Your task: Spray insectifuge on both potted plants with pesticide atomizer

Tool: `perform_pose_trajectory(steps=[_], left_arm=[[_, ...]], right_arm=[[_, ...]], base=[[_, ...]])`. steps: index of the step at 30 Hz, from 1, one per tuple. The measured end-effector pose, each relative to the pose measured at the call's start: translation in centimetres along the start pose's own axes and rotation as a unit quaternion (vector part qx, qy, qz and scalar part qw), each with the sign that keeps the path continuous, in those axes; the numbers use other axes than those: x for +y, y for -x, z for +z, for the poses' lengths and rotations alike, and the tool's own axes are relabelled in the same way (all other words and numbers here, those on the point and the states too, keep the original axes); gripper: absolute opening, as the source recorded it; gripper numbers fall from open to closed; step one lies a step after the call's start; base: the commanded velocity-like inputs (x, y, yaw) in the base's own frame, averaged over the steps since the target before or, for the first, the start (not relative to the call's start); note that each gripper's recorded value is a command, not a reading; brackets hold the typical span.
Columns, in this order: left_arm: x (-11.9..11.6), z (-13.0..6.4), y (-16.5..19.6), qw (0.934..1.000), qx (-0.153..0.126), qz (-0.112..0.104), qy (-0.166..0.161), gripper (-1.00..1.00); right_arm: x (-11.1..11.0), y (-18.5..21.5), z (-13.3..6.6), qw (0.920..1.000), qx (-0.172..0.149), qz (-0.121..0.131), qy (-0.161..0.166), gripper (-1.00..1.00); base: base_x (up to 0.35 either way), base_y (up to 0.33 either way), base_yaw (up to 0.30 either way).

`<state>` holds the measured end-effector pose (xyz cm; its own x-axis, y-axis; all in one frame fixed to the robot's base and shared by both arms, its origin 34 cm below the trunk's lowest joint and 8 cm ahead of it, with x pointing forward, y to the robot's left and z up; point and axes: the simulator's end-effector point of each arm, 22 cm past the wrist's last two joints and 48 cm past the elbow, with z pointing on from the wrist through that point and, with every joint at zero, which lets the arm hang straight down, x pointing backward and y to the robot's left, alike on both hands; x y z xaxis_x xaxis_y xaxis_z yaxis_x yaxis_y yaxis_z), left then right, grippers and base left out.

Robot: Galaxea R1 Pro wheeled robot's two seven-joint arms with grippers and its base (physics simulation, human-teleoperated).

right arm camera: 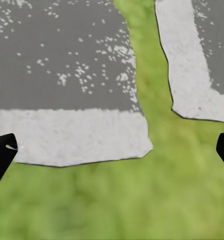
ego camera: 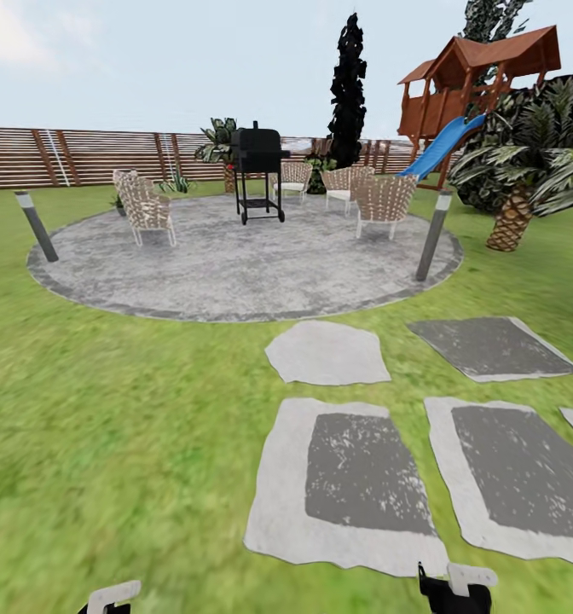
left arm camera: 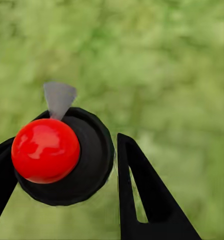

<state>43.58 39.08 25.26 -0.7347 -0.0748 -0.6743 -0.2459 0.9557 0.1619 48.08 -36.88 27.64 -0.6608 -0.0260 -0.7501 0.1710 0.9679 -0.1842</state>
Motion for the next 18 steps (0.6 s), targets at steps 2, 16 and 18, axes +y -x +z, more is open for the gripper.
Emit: perform_pose_trajectory(steps=[2, 16, 18], left_arm=[[0.0, 0.0, 0.0, 1.0, 0.0, 0.0, 0.0, -1.0], [0.01, 0.0, -0.01, 1.0, 0.0, -0.001, 0.0, -1.0], [0.0, 0.0, -0.02, 1.0, 0.0, 0.0, 0.0, -1.0]], right_arm=[[0.03, 0.0, 0.0, 1.0, 0.0, 0.0, 0.0, 1.0], [0.06, 0.02, 0.01, 1.0, 0.0, -0.002, 0.001, 1.0], [0.11, 0.0, 0.0, 1.0, 0.0, -0.002, 0.001, 1.0]], base=[[0.326, 0.0, 0.0], [0.325, -0.016, 0.002], [0.318, -0.115, 0.161]])
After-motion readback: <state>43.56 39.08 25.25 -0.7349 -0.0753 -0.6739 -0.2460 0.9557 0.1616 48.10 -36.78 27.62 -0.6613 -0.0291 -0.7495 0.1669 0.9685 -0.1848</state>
